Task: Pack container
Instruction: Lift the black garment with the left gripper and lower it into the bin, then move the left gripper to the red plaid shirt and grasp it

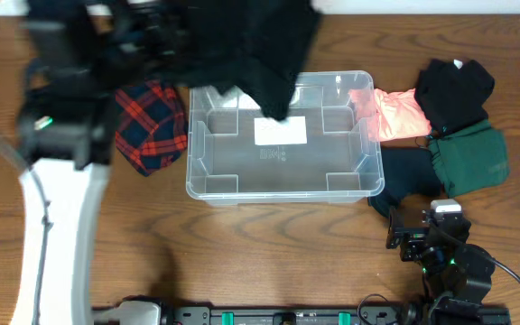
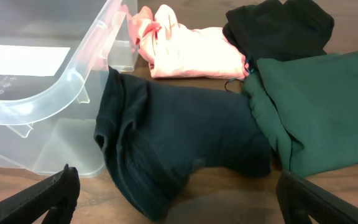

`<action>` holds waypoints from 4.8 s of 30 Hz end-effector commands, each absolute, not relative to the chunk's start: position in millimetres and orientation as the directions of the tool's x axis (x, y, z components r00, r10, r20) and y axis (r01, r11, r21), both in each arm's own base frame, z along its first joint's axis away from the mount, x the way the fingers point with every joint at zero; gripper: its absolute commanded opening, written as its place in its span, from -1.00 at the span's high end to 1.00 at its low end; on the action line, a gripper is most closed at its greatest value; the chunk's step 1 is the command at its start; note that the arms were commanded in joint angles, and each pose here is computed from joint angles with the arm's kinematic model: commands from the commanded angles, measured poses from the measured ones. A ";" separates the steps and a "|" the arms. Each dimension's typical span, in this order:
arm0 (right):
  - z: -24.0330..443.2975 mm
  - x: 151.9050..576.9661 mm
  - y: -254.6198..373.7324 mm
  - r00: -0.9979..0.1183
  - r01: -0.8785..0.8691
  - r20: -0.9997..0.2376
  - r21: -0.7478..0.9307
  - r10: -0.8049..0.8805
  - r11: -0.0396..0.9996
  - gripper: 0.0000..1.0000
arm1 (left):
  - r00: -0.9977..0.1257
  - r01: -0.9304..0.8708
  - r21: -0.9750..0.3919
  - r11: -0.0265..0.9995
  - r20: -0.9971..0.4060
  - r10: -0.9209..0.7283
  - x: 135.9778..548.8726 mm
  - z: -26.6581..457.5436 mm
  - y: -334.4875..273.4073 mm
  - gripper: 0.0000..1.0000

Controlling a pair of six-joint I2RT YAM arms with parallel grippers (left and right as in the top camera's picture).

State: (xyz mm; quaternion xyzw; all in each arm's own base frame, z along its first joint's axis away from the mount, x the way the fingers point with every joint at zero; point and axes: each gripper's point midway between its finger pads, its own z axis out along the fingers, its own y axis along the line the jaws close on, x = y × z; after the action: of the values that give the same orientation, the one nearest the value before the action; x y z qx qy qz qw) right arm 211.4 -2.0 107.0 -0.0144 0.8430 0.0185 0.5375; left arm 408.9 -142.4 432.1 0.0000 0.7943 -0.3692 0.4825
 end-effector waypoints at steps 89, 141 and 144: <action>107.0 211.3 -0.5 -0.420 -0.053 -0.908 0.015 -0.008 0.998 -0.98 | -0.934 -0.152 -0.504 0.850 -0.208 -0.290 365.3 175.4 -283.9 0.86; 107.0 211.3 -0.5 -0.420 -0.053 -0.908 0.016 -0.008 0.998 -0.98 | -0.819 -0.332 -0.274 0.903 -0.392 -0.420 395.2 201.5 122.1 -0.93; 107.0 211.3 -0.5 -0.420 -0.053 -0.908 0.016 -0.008 0.998 -0.99 | -0.820 -0.338 -0.368 0.866 -0.337 -0.463 402.0 170.9 139.3 -0.96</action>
State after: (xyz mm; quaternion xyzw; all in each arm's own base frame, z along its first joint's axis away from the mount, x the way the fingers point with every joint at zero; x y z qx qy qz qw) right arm 211.4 -2.0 107.0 -0.0146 0.8430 0.0184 0.5375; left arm 400.7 118.5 209.4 -0.1899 0.9424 -0.1225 0.2465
